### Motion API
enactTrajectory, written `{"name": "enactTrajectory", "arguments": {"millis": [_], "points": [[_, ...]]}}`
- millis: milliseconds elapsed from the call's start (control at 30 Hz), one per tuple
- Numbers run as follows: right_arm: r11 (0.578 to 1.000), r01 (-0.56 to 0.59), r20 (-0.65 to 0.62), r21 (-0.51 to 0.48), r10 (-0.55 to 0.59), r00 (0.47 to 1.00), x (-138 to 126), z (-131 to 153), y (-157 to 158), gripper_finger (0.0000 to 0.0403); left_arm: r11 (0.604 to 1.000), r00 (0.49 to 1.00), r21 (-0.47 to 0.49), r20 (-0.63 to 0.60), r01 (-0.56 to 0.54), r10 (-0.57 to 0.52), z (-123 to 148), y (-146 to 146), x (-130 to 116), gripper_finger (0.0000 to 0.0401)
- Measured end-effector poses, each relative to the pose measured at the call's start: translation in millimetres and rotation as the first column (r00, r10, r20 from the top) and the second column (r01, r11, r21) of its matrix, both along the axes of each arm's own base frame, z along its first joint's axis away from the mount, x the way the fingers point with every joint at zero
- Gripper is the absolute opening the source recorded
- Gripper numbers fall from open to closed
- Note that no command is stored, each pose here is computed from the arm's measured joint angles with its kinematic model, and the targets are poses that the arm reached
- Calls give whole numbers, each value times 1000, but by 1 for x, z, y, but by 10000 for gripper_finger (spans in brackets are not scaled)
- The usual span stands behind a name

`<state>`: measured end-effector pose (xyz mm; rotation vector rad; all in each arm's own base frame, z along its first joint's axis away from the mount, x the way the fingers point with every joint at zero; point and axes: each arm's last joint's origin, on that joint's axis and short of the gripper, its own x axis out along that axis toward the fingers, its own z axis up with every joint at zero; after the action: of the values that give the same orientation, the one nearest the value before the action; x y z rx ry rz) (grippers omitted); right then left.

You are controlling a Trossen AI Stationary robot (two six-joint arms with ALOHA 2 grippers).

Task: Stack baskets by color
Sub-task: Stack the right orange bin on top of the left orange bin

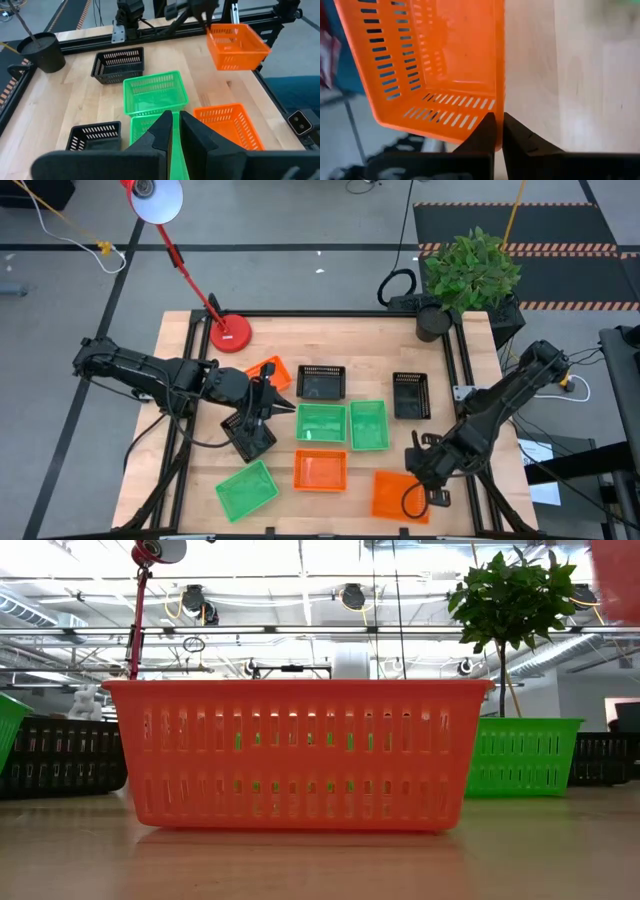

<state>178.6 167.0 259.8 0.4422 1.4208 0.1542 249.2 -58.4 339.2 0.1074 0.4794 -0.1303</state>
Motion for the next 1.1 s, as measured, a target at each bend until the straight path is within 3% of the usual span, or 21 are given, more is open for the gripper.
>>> {"name": "enactTrajectory", "arguments": {"millis": [233, 467, 633, 833, 1100], "points": [[988, 145, 57, 55, -148, 987, 16, 28, -7, 5, 1000, 1000, 18, -19, 7, -7, -2, 0, -1, 37], [980, 188, 114, 66, -195, 974, 37, 40, -26, 6, 999, 997, 41, -73, 15, -12, -6, 1, -4, 37], [990, 141, 170, 25, -143, 975, 59, 52, -39, 6, 999, 995, 41, -103, 12, -8, -8, 2, -6, 37], [994, 94, 149, -62, -84, 985, 84, 64, -54, 7, 999, 994, 31, -106, 6, -2, -8, 2, -7, 37], [1000, -1, 156, -30, 5, 988, 123, 70, -63, 8, 999, 992, 47, -121, -19, 25, -6, 4, -14, 37]]}}
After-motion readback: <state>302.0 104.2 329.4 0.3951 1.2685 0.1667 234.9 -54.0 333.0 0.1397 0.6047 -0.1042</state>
